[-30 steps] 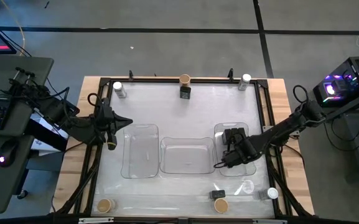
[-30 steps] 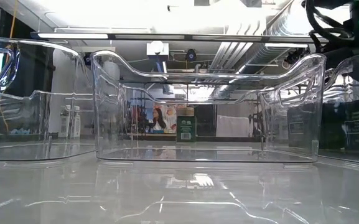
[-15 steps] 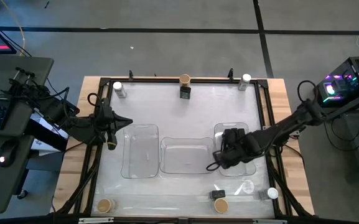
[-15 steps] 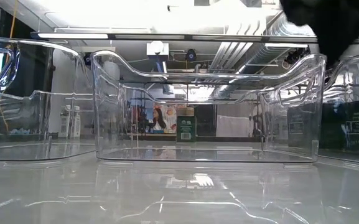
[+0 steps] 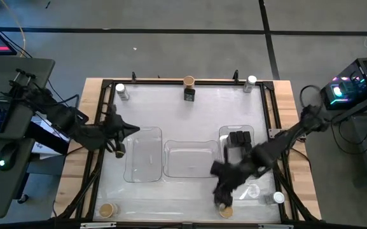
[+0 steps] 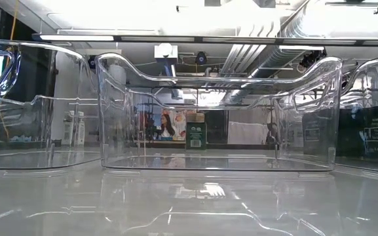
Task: Sort spices by type
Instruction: Put the black seasoning can into the right transparent bin aligned with the other black seasoning cans
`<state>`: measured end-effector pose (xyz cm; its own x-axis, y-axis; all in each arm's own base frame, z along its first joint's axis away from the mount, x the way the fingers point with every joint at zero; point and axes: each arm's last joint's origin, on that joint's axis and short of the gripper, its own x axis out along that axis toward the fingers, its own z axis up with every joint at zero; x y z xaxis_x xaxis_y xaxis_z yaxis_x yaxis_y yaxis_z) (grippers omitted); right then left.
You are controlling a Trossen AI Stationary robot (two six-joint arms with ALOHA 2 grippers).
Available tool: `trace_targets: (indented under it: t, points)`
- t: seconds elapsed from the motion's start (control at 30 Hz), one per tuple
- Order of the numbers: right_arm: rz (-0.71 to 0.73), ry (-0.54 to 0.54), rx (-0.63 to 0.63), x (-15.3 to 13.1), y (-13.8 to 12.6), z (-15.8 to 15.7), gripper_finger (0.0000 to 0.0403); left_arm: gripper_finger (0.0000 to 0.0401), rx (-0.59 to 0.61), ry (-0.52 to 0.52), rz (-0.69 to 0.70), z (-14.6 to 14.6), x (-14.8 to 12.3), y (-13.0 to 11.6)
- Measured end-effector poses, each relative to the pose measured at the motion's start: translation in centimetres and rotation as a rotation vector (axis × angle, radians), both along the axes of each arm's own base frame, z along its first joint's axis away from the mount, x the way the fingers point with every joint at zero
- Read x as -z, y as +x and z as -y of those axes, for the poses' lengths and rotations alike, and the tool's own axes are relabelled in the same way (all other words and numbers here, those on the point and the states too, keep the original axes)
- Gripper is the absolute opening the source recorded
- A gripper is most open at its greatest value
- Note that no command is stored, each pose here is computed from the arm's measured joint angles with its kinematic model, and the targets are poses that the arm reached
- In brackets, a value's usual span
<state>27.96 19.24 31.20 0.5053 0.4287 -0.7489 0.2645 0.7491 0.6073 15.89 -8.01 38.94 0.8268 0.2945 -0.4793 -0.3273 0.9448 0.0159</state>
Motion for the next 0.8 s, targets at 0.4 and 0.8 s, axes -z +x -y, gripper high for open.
trace_targets:
  t: [0.4,0.8]
  points:
    - [-0.131,-0.155,-0.133,7.3,2.0,-3.7,0.0000,0.0000,0.011,0.037,-0.075,1.3,1.4,2.0]
    - [-0.288,-0.242,-0.166,8.0,0.8,-2.6,0.0000,0.0000,0.010,0.035,-0.074,1.3,1.4,2.0]
